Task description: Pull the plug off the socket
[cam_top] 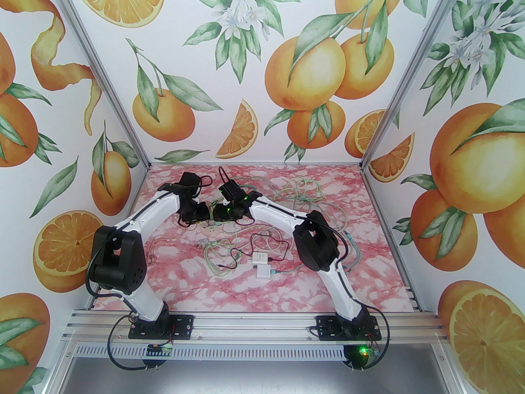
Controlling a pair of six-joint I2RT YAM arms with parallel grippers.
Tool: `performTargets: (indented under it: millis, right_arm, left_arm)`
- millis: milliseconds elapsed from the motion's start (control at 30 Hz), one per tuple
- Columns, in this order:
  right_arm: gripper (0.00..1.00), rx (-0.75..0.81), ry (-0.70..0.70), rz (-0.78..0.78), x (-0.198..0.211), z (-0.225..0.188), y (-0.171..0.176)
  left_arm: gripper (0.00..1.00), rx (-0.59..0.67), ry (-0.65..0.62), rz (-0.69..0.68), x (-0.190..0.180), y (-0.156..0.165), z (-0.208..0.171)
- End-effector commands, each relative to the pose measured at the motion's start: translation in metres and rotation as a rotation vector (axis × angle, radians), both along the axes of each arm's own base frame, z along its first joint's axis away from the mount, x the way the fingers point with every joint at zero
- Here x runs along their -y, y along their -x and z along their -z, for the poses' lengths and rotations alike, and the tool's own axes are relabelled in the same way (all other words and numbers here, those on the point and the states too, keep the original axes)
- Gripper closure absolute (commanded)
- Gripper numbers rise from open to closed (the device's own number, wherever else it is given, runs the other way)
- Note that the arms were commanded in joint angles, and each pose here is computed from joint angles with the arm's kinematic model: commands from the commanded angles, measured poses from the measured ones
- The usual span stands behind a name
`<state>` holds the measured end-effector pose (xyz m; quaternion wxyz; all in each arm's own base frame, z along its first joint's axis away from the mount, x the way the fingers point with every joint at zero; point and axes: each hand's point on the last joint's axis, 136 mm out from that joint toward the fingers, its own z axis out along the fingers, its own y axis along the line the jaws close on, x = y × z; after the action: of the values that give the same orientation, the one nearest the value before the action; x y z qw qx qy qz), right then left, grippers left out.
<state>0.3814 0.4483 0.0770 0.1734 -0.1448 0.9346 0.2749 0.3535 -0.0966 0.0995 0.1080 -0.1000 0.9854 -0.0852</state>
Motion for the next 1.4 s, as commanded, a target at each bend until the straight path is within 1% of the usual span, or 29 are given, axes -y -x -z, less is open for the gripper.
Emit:
performTargets:
  millis: [0,133,267,433,567,700,767,867,933,1033,1167,1200,1233,1300,1367]
  right_arm:
    - [0.66,-0.216,0.309,-0.022,0.049,0.111,0.054]
    - [0.65,-0.207,0.308,-0.015,0.049,0.108,0.050]
    - [0.65,-0.195,0.302,-0.008,0.049,0.103,0.046]
    - [0.65,-0.193,0.297,-0.005,0.049,0.102,0.044]
    - [0.65,-0.194,0.294,-0.003,0.048,0.101,0.045]
    - [0.65,-0.194,0.287,-0.001,0.047,0.100,0.044]
    - [0.65,-0.191,0.285,-0.001,0.047,0.098,0.044]
    - [0.65,-0.192,0.286,-0.003,0.048,0.098,0.045]
    - [0.65,-0.189,0.287,-0.001,0.049,0.096,0.045]
    - [0.65,-0.187,0.291,-0.002,0.050,0.096,0.046]
    - [0.65,-0.189,0.286,-0.003,0.050,0.096,0.046]
    - [0.65,-0.189,0.284,-0.003,0.049,0.096,0.046]
    - [0.65,-0.193,0.282,-0.004,0.049,0.097,0.046]
    - [0.65,-0.189,0.279,-0.004,0.047,0.095,0.046]
    - [0.65,-0.188,0.278,-0.004,0.047,0.094,0.046]
  left_arm:
    - [0.90,0.084,-0.077,-0.007,-0.018,0.006,-0.037]
    - [0.90,0.113,-0.104,-0.028,-0.027,0.019,-0.052]
    - [0.90,0.126,-0.184,-0.099,-0.052,0.041,-0.057]
    - [0.91,0.108,-0.227,-0.259,-0.088,0.079,-0.045]
    - [0.89,0.096,-0.248,-0.367,-0.105,0.112,-0.029]
    - [0.89,0.072,-0.211,-0.476,-0.109,0.141,-0.003]
    - [0.88,0.082,-0.164,-0.510,-0.105,0.147,0.009]
    - [0.86,0.145,-0.089,-0.548,-0.099,0.149,0.022]
    - [0.82,0.186,-0.062,-0.578,-0.100,0.152,0.024]
    - [0.78,0.231,-0.031,-0.615,-0.101,0.160,0.028]
    - [0.70,0.255,0.004,-0.629,-0.099,0.167,0.034]
    - [0.66,0.251,0.010,-0.633,-0.099,0.168,0.036]
    - [0.58,0.250,0.016,-0.634,-0.098,0.169,0.037]
    - [0.41,0.248,0.015,-0.627,-0.097,0.169,0.036]
    - [0.26,0.244,-0.005,-0.626,-0.100,0.171,0.033]
